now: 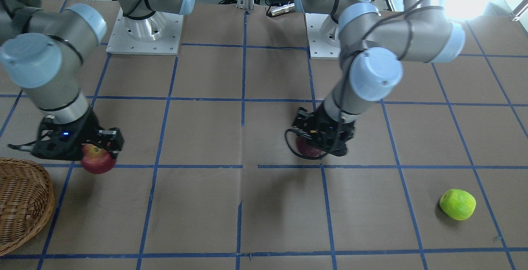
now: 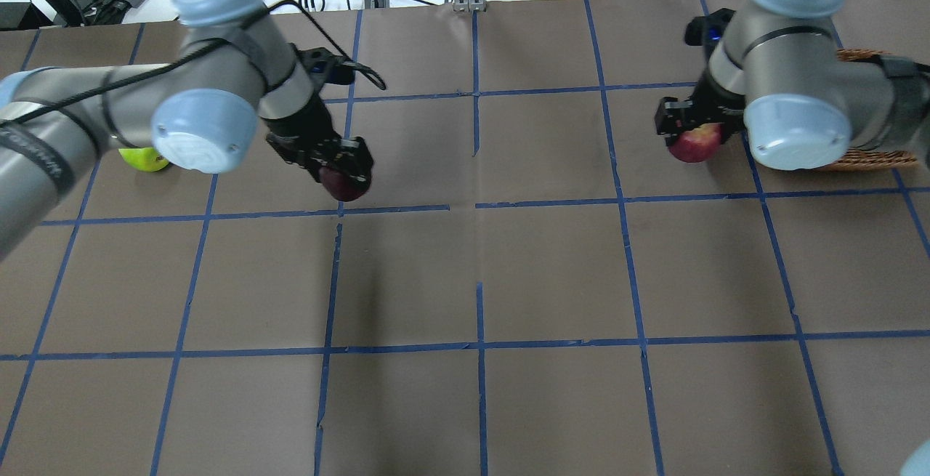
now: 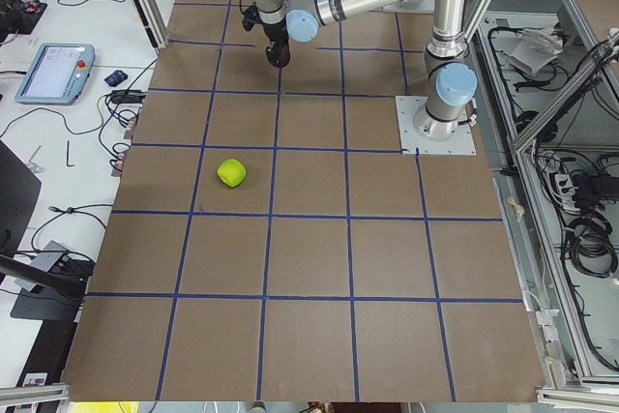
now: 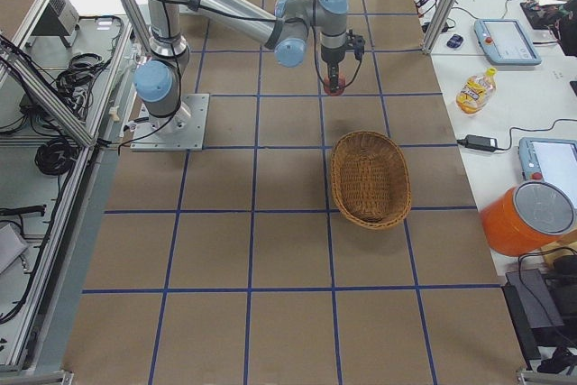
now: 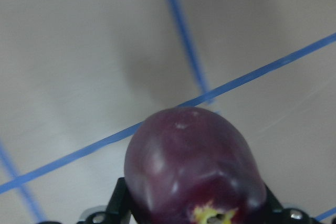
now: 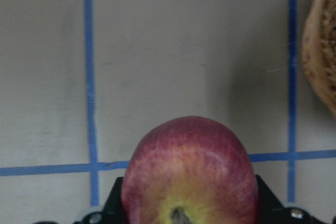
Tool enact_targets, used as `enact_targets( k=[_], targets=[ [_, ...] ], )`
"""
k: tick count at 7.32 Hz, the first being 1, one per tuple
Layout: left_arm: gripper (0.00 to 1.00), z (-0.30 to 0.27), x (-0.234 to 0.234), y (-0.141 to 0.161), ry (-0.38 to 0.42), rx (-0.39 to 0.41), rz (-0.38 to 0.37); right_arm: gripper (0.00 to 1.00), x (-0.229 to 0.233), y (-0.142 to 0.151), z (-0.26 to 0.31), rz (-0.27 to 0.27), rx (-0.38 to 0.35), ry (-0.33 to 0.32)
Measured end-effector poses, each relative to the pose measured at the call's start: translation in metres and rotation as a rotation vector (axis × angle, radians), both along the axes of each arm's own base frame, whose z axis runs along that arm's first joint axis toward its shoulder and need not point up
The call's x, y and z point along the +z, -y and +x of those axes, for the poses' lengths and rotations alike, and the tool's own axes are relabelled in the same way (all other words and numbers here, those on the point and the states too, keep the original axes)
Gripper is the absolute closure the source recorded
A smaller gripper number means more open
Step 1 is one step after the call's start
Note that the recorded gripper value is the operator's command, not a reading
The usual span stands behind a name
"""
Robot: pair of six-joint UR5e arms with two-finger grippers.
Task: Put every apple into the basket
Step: 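Drop the red-yellow apple in the basket while the left moves the dark apple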
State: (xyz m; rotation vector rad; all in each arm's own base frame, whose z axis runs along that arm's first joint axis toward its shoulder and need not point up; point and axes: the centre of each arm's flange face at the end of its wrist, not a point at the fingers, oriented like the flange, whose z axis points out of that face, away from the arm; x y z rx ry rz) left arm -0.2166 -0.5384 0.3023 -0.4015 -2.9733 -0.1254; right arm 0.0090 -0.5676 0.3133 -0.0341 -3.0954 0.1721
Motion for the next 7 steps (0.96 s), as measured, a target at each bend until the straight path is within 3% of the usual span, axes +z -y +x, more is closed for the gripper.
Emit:
enact_targets(
  k=[1,2,3,5,6,7],
  targets=[
    [1.0,-0.073,-0.009,-0.021,-0.014,0.076,-0.017,1.0,-0.001,0.009,-0.059,-0.001,0.024,0.021],
    [1.0,-0.133,-0.022,-0.045,-0.037,0.103,-0.036,1.0,-0.009,0.024,-0.117,-0.005,0.082,0.041],
    [0.8,-0.174,-0.039,-0.067,-0.042,0.105,-0.038,1.0,-0.019,0.044,-0.173,-0.006,0.15,0.046],
    [0.08,-0.209,-0.069,-0.087,-0.03,0.119,-0.044,1.0,-0.027,0.083,-0.262,0.01,0.231,0.077],
    [0.0,-0.213,-0.081,-0.086,-0.027,0.124,-0.051,1.0,-0.028,0.091,-0.294,0.018,0.231,0.083],
    [0.0,-0.216,-0.089,-0.082,-0.025,0.128,-0.063,0.94,-0.034,0.094,-0.319,0.013,0.226,0.078]
  ],
)
